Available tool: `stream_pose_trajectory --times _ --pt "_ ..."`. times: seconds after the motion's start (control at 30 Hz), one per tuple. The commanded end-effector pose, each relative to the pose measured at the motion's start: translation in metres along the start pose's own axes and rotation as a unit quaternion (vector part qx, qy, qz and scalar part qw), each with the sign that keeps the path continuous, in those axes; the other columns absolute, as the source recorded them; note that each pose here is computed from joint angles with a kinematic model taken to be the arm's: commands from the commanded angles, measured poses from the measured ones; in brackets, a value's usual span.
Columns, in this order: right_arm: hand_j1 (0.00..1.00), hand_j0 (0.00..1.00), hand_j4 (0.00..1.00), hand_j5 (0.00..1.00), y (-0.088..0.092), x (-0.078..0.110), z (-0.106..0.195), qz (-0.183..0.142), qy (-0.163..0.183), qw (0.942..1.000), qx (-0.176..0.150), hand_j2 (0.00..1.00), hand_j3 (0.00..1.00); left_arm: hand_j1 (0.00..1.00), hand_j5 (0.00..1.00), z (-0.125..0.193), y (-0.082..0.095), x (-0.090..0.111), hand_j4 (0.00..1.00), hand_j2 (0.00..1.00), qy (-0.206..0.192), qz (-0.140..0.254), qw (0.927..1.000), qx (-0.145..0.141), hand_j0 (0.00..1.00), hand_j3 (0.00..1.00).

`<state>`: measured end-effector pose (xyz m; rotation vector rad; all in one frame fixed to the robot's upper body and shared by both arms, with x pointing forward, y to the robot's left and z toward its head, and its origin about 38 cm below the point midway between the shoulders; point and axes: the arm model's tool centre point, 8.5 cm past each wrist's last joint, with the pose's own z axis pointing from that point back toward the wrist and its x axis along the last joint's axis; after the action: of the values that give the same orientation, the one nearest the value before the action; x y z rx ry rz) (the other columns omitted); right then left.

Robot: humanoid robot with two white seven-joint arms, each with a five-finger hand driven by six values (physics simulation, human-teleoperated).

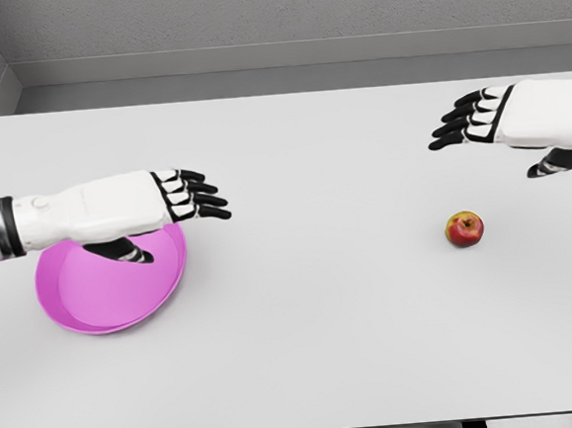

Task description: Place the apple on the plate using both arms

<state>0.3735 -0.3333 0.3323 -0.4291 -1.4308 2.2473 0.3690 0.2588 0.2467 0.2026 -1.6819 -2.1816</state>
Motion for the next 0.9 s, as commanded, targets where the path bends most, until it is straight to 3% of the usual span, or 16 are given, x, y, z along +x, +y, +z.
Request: stream_pose_trajectory --times 0.0,0.27,0.3,0.33,0.37,0.53,0.67,0.77,0.87 --pt "1.00 1.00 1.00 1.00 -0.001 0.001 -0.001 -0.001 -0.002 1.0000 -0.002 1.00 1.00 1.00 1.00 -0.002 -0.001 0.001 1.00 1.00 -0.004 0.003 1.0000 -0.005 1.00 1.00" --pt "1.00 1.00 1.00 1.00 -0.003 0.002 0.000 -0.001 -0.005 1.0000 -0.006 1.00 1.00 1.00 1.00 -0.002 0.000 0.001 1.00 1.00 -0.004 0.001 1.0000 -0.006 1.00 1.00" --pt "1.00 1.00 1.00 1.00 -0.002 0.005 0.000 -0.024 -0.018 0.9994 -0.016 1.00 1.00 1.00 1.00 -0.003 0.000 0.001 1.00 1.00 -0.005 0.002 1.0000 -0.006 1.00 1.00" --pt "1.00 1.00 1.00 1.00 0.002 0.009 -0.004 -0.080 -0.052 0.9948 -0.037 1.00 1.00 1.00 1.00 -0.003 0.000 0.001 1.00 1.00 -0.004 0.002 1.0000 -0.006 1.00 1.00" --pt "1.00 1.00 1.00 1.00 0.002 0.009 -0.002 -0.097 -0.060 0.9924 -0.046 1.00 1.00 1.00 1.00 -0.004 0.000 0.002 1.00 1.00 -0.006 0.003 1.0000 -0.005 1.00 1.00" --pt "1.00 1.00 1.00 1.00 0.021 0.000 -0.004 -0.134 -0.052 0.9891 -0.034 1.00 1.00 1.00 1.00 -0.007 -0.006 0.003 1.00 1.00 -0.010 0.006 0.9998 -0.018 1.00 1.00" --pt "1.00 1.00 1.00 1.00 0.048 -0.010 -0.007 -0.168 -0.040 0.9850 -0.010 1.00 1.00 1.00 1.00 -0.008 -0.007 0.004 1.00 1.00 -0.012 0.007 0.9997 -0.019 1.00 1.00" --pt "1.00 1.00 1.00 1.00 0.062 -0.008 -0.012 -0.183 -0.043 0.9822 0.006 1.00 1.00 1.00 1.00 -0.008 -0.007 0.004 1.00 1.00 -0.012 0.007 0.9997 -0.019 1.00 1.00" --pt "1.00 1.00 1.00 1.00 0.089 -0.020 -0.025 -0.220 -0.035 0.9747 0.017 1.00 1.00 1.00 1.00 -0.008 -0.007 0.004 1.00 1.00 -0.012 0.007 0.9997 -0.019 1.00 1.00"
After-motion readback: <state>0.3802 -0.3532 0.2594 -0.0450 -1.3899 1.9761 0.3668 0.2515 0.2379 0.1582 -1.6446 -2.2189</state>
